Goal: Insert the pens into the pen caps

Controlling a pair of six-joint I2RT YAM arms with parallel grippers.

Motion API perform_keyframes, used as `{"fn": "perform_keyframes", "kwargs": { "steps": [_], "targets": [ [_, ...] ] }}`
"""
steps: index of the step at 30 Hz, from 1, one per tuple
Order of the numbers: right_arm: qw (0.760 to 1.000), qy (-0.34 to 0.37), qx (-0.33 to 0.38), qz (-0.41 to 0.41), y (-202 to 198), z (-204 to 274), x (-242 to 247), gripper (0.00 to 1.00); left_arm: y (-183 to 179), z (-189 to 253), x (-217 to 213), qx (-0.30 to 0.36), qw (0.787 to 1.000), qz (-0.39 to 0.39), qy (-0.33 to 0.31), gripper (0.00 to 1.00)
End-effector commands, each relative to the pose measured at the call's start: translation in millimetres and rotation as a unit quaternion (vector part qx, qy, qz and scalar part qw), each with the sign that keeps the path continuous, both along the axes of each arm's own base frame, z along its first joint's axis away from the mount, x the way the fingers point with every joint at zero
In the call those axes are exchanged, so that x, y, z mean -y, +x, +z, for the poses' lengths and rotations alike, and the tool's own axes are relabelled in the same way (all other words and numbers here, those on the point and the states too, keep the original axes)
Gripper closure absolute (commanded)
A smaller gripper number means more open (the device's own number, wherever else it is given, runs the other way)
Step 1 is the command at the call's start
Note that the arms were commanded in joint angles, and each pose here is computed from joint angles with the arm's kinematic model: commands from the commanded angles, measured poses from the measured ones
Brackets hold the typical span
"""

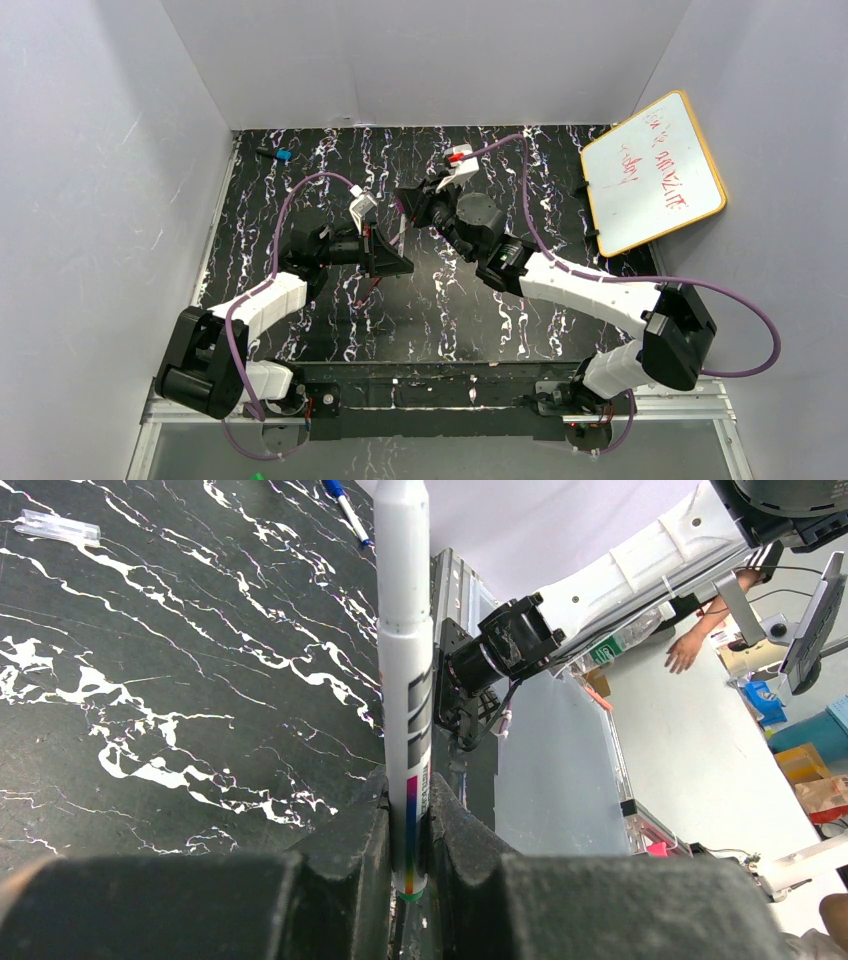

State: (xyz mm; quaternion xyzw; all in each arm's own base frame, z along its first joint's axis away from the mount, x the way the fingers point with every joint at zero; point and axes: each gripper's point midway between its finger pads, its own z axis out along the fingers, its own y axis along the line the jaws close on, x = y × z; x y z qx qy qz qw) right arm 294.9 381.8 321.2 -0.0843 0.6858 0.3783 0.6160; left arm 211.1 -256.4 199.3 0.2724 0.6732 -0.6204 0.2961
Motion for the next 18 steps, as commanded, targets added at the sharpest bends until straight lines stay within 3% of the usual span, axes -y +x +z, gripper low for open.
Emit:
{"fn": "perform_keyframes", "kwargs": {
  "steps": [1,18],
  "targets": [
    [1.000,0.017,0.025,-0.008,-4.8,21.5,10.9,0.86,-1.7,7.9,1.5,0.021,1.000,-0.013,-0.007,1.00],
    [1.000,0.014,0.024,0.001,-7.3,20.3,8.9,0.85,-0.9,7.9,1.2,0.022,1.000,-0.011,-0.006,1.00]
  ]
}}
